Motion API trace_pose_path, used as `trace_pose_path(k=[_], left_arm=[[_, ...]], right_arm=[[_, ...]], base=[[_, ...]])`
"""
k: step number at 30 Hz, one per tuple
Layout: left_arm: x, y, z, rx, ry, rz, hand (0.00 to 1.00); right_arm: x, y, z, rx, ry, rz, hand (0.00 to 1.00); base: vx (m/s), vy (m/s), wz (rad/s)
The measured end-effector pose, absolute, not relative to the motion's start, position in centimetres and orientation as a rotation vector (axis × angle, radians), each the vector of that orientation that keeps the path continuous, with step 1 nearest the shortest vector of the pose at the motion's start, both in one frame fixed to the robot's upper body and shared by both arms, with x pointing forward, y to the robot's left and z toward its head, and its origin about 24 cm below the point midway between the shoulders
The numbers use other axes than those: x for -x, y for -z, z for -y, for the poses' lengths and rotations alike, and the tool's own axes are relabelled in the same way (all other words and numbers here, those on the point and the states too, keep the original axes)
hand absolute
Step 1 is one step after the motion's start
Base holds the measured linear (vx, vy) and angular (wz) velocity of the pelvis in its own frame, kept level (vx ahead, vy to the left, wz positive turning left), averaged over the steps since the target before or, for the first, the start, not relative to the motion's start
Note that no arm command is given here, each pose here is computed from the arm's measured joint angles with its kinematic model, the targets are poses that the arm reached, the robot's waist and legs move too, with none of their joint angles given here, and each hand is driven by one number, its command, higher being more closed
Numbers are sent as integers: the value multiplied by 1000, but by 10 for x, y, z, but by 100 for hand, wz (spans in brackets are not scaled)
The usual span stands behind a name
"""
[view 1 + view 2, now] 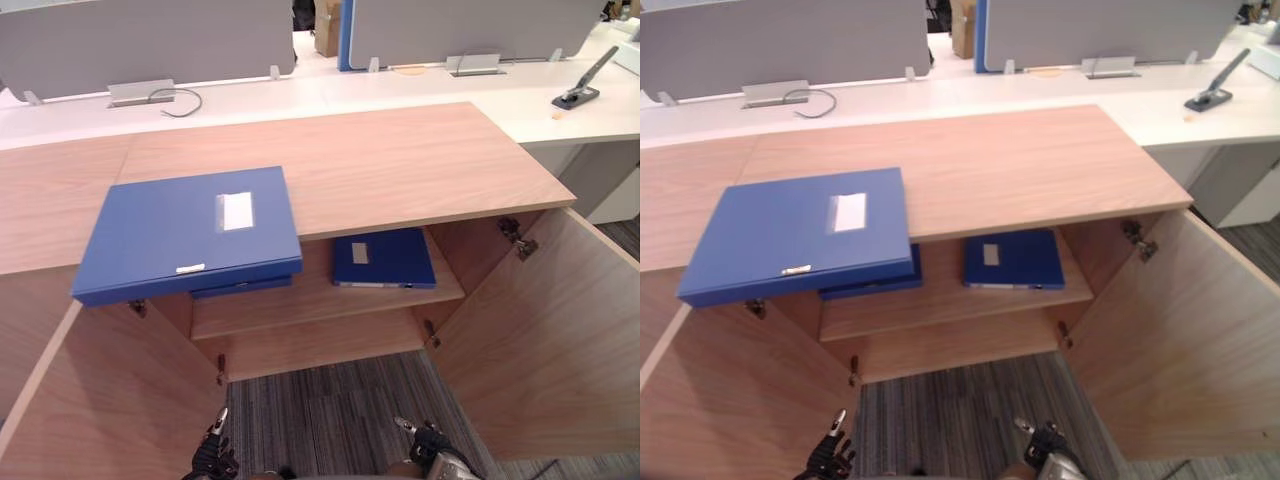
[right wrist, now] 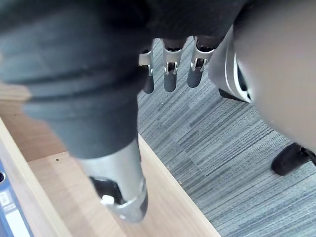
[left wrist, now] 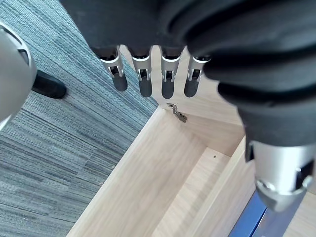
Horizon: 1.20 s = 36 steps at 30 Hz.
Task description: Walk over to the cabinet, pick up the folder, carry it to the office cabinet, place the folder inside the office cabinet, then close the office cabinet door
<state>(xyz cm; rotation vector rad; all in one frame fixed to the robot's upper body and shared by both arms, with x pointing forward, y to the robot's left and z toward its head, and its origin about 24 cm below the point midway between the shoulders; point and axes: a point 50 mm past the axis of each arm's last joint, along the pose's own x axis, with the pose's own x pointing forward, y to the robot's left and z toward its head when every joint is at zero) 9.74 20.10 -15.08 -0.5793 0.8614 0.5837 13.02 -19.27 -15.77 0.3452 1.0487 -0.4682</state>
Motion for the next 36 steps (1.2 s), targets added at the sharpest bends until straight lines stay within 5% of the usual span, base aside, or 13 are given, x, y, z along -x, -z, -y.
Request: trace_pose_path(k=[9, 25, 36], left_arm=[[-87, 156, -218, 420, -545, -958, 0], [-87, 153, -211, 543, -672, -876, 0], [-85, 154, -214, 498, -626, -901, 0]], right_arm=[[-115, 163, 194, -460, 578, -1075, 0], [-102, 166, 201, -350, 535, -1135, 0], [-106, 166, 190, -394, 552, -1121, 0]], base=[[57, -150, 22], [62, -160, 2], [149, 132, -11]])
